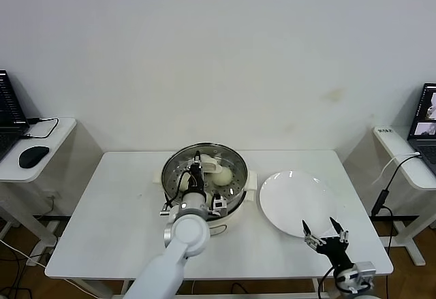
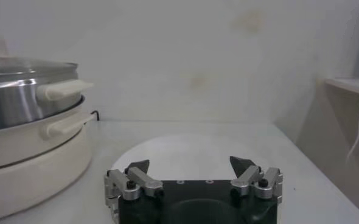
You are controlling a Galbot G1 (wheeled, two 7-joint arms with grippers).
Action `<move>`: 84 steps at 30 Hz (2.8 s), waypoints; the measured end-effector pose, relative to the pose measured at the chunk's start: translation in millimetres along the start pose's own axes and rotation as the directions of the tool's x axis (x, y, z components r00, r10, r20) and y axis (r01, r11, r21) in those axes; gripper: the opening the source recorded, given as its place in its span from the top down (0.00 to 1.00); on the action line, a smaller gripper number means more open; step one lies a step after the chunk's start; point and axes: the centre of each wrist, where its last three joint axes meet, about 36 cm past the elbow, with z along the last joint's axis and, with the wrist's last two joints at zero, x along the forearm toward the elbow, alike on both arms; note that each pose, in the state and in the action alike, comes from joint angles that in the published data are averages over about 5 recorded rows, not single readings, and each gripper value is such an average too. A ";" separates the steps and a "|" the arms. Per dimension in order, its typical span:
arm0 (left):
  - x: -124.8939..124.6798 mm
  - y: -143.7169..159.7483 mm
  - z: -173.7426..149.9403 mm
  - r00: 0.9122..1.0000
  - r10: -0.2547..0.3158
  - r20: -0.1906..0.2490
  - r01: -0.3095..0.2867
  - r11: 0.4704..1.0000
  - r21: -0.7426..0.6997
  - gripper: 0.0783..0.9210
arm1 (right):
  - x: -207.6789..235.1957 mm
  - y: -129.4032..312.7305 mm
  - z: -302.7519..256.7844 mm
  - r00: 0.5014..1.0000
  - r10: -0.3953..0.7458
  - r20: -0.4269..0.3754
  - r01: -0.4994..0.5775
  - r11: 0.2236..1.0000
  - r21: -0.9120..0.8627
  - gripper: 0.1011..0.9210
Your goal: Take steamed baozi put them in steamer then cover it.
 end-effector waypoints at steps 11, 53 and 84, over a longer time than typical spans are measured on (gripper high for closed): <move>7.6 -1.7 2.6 0.999 -0.001 0.033 0.001 1.000 -0.003 0.64 | 0.0 1.8 2.7 1.000 -0.003 -0.004 0.003 1.000 -0.004 0.12; 76.8 39.0 64.0 0.999 -0.048 0.010 0.047 0.996 0.073 0.12 | 5.3 5.4 -2.9 0.999 -0.043 -0.029 0.043 0.999 0.008 0.12; 189.8 -36.6 214.9 0.991 0.088 -0.102 0.043 0.511 0.859 0.12 | 12.7 36.7 -17.9 0.994 -0.097 -0.057 0.096 0.995 -0.016 0.12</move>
